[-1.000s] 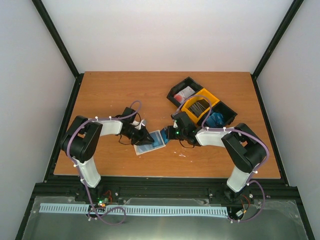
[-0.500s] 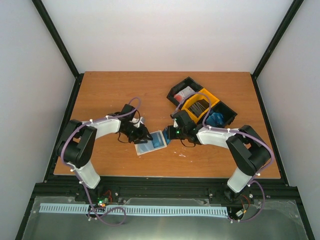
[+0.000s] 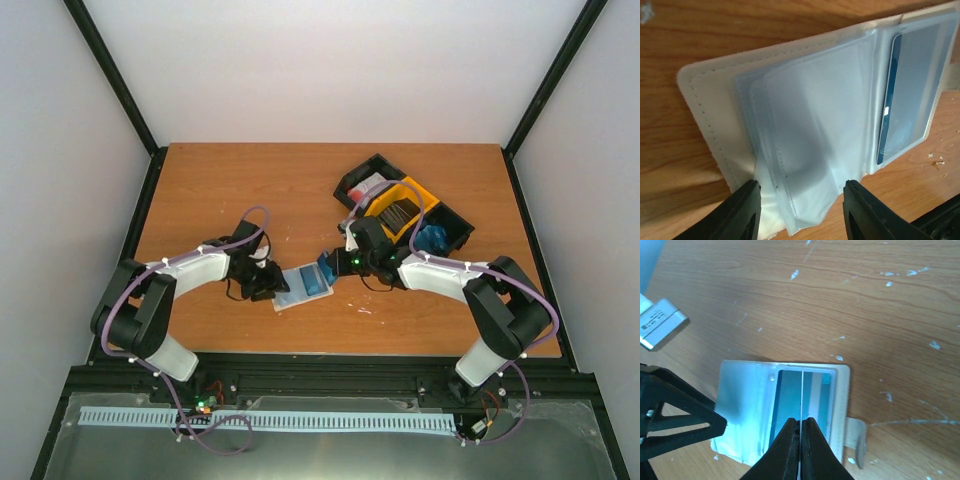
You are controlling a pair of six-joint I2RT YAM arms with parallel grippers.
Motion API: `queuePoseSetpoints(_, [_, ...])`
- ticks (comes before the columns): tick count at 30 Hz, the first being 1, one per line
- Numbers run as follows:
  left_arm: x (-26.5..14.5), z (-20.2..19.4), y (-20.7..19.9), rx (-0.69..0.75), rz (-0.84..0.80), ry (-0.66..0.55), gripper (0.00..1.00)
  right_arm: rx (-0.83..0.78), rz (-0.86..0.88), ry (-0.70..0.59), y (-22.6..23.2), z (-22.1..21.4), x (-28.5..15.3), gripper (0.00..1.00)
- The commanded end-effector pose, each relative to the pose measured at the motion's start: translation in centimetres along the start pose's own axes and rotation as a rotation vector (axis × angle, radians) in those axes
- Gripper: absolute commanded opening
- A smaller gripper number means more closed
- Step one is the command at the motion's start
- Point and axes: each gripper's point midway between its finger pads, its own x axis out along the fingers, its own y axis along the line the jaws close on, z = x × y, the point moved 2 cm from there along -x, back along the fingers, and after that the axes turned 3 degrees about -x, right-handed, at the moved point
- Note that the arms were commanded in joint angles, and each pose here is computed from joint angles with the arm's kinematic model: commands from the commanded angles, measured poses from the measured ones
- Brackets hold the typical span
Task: Put the credit cards into the card holder
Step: Insert the credit card into the card holder.
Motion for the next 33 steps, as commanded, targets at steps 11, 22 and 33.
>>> queuePoseSetpoints(11, [1.5, -1.1, 2.8, -0.080, 0.088, 0.013, 0.18, 0.038, 0.207, 0.014, 2.8, -1.1, 2.7, 0.03])
queuePoseSetpoints(22, [1.9, -1.4, 3.0, -0.071, 0.093, 0.041, 0.12, 0.068, 0.197, 0.007, 2.9, -2.9, 5.8, 0.03])
queuePoseSetpoints(33, [2.1, -1.8, 2.8, -0.053, 0.067, 0.063, 0.11, 0.171, 0.203, -0.014, 2.2, -4.0, 7.2, 0.03])
